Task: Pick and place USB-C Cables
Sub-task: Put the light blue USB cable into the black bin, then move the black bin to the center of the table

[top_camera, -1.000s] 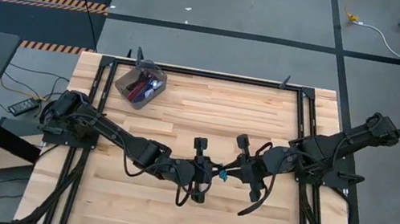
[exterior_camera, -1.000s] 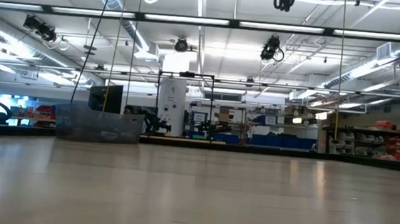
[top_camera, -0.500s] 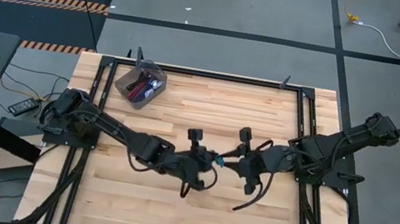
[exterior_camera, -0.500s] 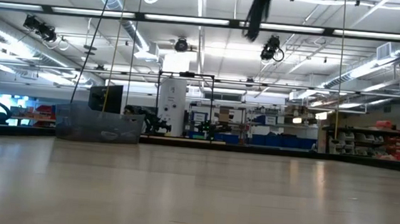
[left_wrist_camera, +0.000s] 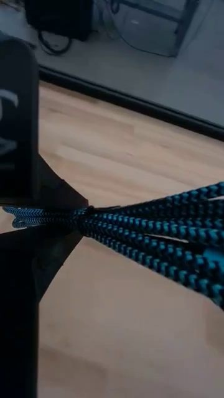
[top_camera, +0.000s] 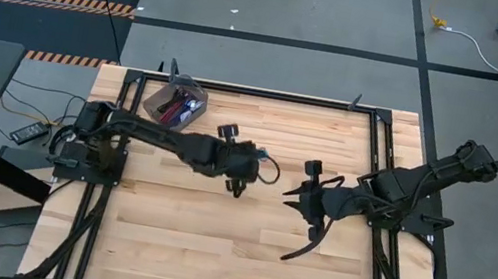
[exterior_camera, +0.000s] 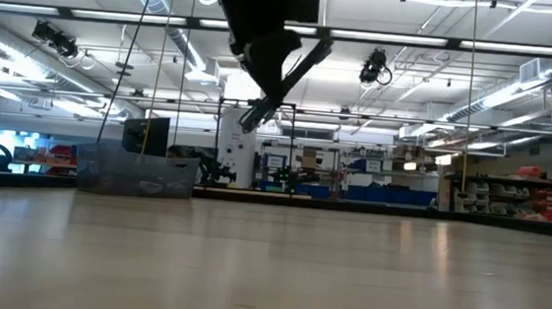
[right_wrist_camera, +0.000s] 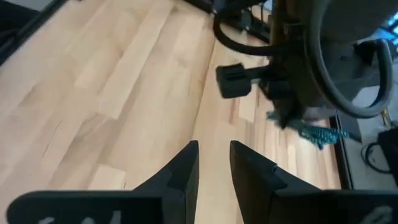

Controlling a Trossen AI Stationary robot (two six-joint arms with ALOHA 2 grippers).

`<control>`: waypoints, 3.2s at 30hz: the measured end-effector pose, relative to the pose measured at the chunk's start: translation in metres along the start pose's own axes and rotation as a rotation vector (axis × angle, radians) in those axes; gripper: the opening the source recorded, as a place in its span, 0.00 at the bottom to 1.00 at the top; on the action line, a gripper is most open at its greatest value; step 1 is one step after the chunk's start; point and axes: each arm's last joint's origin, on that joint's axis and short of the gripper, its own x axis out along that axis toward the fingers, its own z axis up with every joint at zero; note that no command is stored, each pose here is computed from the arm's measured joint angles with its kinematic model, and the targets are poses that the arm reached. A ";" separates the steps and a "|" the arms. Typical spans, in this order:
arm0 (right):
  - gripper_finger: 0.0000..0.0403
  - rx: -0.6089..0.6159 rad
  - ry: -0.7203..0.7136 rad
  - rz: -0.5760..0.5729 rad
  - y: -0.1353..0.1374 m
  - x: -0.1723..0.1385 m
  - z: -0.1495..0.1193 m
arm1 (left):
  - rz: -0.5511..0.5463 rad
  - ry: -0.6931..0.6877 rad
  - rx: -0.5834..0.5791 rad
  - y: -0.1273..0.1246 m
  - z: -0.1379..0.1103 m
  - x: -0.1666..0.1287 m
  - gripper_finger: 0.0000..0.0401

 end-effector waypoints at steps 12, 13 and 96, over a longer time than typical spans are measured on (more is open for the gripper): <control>0.24 0.024 0.089 -0.066 -0.015 0.006 -0.009 | 0.086 0.419 -0.136 0.097 -0.033 0.050 0.09; 0.24 0.029 0.101 -0.076 -0.018 0.007 -0.011 | 0.096 0.448 -0.149 0.104 -0.036 0.053 0.09; 0.24 0.141 0.325 -0.218 -0.047 0.037 -0.061 | 0.019 0.309 -0.065 0.127 0.007 0.017 0.35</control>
